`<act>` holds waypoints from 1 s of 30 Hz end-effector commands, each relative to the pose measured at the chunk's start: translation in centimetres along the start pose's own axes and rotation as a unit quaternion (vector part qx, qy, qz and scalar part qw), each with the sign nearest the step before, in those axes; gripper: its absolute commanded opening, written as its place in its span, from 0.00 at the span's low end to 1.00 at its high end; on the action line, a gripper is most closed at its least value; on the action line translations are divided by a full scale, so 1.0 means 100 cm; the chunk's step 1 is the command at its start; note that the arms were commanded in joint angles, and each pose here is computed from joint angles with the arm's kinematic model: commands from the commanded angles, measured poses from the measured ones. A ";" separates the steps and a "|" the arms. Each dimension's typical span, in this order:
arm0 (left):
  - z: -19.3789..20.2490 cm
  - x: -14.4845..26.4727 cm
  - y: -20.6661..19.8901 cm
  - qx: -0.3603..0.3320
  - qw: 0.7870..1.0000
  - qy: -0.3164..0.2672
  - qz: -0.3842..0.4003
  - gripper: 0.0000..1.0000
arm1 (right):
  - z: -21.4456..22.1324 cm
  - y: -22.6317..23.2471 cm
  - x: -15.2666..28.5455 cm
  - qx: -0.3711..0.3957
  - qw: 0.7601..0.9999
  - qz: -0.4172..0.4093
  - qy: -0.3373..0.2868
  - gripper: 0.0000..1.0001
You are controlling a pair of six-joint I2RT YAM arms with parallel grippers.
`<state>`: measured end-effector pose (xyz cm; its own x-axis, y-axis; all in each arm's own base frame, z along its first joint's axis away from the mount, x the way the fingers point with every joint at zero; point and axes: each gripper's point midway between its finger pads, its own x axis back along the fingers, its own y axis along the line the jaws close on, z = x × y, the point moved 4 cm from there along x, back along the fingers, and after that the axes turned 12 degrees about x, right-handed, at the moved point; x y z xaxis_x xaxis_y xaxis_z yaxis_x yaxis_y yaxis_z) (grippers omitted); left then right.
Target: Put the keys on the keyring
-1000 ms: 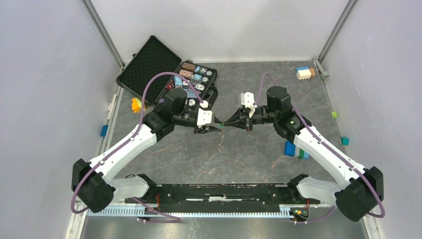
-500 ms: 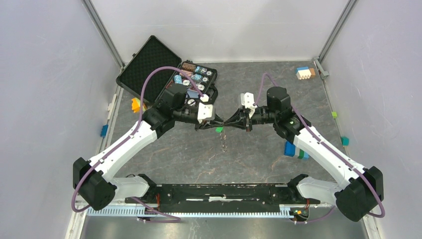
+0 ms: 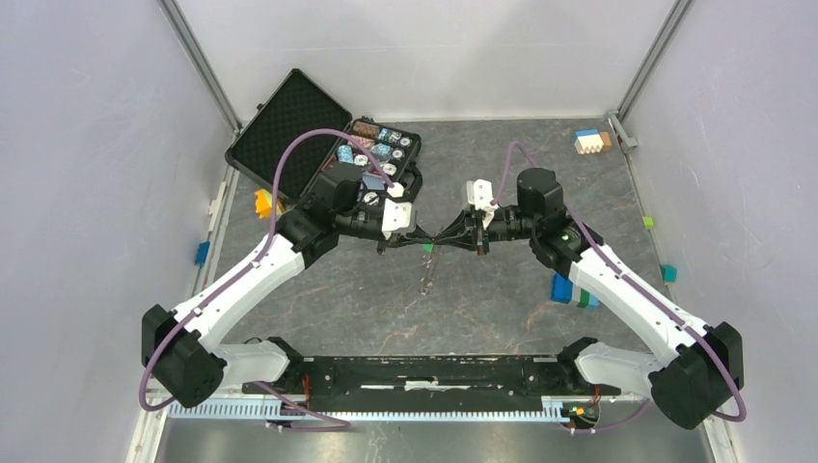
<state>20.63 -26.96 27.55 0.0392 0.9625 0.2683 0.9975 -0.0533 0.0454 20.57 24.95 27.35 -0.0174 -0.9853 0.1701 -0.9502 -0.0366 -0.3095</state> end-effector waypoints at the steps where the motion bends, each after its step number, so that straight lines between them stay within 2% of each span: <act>1: -0.009 0.002 -0.004 0.011 1.000 -0.016 0.004 0.02 | -0.010 -0.004 0.002 0.034 0.999 0.009 -0.015 0.00; 10: -0.025 0.001 -0.005 0.073 0.996 -0.051 -0.001 0.02 | 0.009 -0.003 0.002 0.031 0.999 0.025 0.006 0.00; 14: -0.026 0.001 -0.005 0.078 0.996 -0.051 -0.002 0.02 | 0.014 -0.004 0.003 0.030 0.999 0.032 0.016 0.02; 20: -0.024 0.003 -0.003 0.072 0.997 -0.037 -0.011 0.02 | 0.020 -0.005 0.002 0.020 0.999 0.035 0.026 0.08; 30: -0.021 0.003 -0.004 0.041 0.999 0.009 -0.027 0.02 | 0.021 -0.012 -0.003 0.011 0.998 0.040 0.046 0.11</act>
<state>20.38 -26.81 27.17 -0.0189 0.9515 0.3070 0.9924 0.0552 -0.1100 21.53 24.62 25.01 -0.0871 -0.9719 0.2187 -0.9485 0.0138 -0.3164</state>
